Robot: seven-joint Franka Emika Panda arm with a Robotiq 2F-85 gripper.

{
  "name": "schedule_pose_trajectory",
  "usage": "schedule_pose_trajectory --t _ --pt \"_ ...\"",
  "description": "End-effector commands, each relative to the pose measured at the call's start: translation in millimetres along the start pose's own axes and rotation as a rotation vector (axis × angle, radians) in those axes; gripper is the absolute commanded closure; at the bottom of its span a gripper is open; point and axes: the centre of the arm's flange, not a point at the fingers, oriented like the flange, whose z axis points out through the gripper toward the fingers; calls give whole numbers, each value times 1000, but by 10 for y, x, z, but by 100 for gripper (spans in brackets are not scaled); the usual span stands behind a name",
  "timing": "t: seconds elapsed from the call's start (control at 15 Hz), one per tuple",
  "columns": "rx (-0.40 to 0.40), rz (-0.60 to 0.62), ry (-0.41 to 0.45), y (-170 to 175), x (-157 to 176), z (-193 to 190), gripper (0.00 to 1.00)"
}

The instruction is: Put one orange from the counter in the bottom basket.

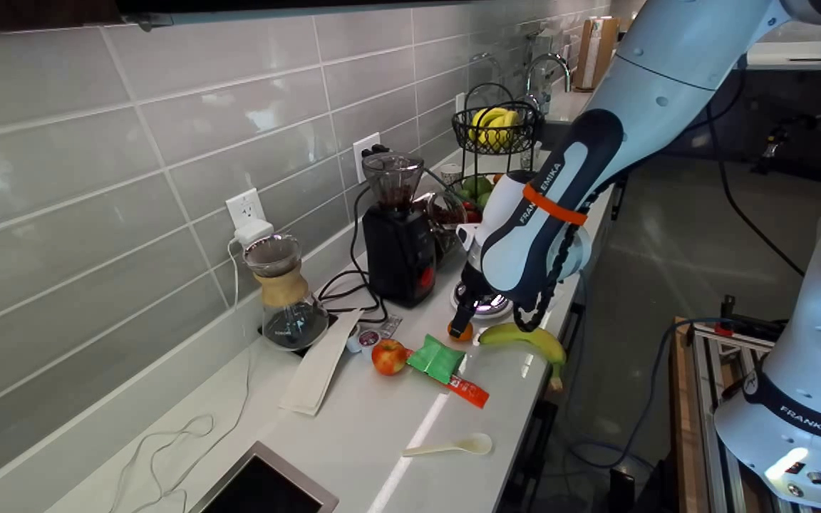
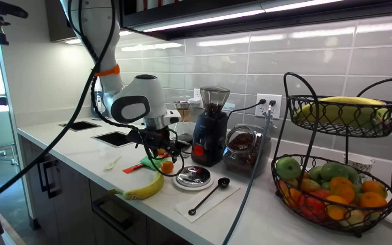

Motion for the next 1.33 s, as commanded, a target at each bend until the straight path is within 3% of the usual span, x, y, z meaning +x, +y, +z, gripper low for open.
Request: schedule_pose_trajectory --t 0.0,0.2,0.27,0.73,1.0,1.27 --pt "-25 -2 -22 112 6 193 0" --pt "-9 15 -24 148 -2 249 0" --pt "6 19 -30 134 3 265 22" --pt "-16 50 -68 130 15 318 73" --pt "-73 115 6 142 84 125 77" --pt "-138 200 142 185 150 -182 79"
